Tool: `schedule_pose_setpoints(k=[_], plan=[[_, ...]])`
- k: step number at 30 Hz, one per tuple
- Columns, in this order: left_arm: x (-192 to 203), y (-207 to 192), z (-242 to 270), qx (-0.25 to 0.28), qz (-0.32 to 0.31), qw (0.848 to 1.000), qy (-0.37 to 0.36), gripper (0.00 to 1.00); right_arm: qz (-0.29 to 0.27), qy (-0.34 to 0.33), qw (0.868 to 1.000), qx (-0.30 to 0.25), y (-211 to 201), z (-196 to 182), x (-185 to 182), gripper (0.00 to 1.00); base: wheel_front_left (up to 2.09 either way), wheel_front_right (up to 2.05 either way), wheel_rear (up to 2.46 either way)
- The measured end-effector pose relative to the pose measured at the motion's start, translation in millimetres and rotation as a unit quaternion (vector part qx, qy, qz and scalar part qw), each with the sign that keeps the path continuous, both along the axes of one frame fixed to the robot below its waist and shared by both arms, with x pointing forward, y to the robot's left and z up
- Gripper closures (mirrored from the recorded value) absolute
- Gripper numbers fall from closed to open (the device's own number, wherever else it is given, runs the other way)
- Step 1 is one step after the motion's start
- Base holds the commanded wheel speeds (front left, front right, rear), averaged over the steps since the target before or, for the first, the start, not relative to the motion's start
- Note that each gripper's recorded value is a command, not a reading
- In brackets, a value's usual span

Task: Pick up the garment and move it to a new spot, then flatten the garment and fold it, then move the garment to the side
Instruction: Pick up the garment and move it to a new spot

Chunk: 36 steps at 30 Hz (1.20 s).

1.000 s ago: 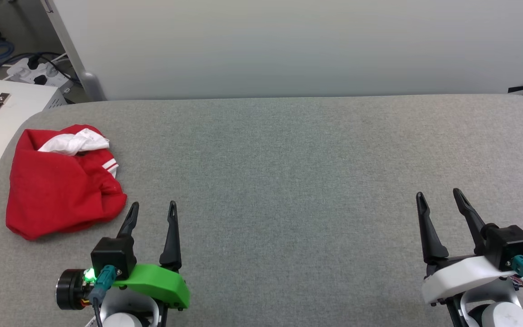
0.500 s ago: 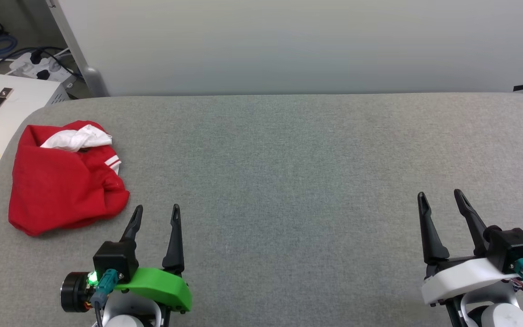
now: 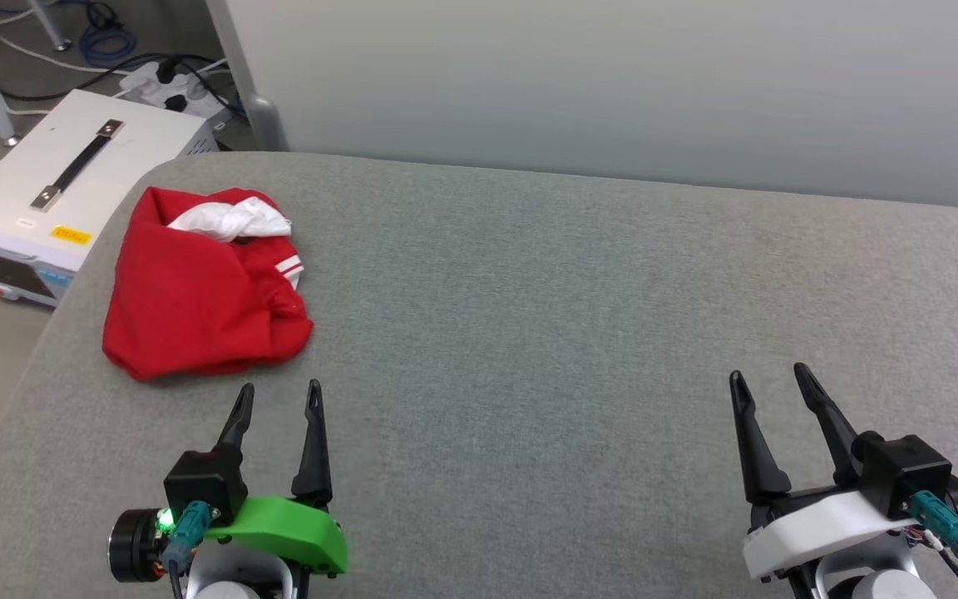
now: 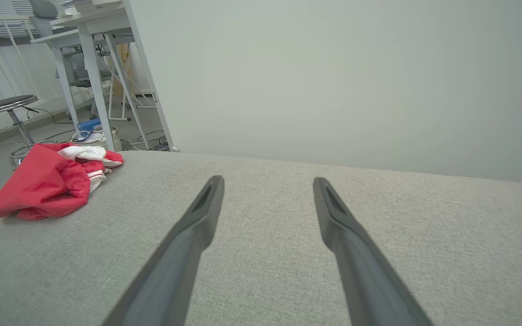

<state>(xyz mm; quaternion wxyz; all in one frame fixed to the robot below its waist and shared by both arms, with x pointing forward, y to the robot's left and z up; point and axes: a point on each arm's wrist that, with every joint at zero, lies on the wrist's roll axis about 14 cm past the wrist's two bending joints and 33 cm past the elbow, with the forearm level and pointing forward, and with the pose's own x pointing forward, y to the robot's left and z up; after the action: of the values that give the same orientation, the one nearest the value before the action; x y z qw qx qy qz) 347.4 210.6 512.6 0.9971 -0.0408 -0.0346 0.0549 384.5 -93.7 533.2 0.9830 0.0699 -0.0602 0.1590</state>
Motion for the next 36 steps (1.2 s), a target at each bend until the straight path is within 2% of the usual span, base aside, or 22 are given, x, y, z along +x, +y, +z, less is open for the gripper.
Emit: schedule_pose_setpoints(k=[20, 27, 36], plan=[[-64, 65, -2, -0.009, 0.119, 0.993, -0.01, 0.0, 0.14, 0.004, 0.99, 0.02, 97, -6, 0, 0.0, 0.0, 0.0, 0.0], [-78, 76, -4, -0.012, 0.144, 0.989, -0.01, 0.0, 0.168, 0.011, 0.985, 0.031, 116, -9, -1, 0.0, 0.0, 0.0, 0.0], [-80, 81, 0, -0.012, 0.154, 0.988, -0.016, 0.0, 0.172, 0.015, 0.984, 0.033, 119, -11, -1, 0.0, 0.0, 0.0, 0.0]])
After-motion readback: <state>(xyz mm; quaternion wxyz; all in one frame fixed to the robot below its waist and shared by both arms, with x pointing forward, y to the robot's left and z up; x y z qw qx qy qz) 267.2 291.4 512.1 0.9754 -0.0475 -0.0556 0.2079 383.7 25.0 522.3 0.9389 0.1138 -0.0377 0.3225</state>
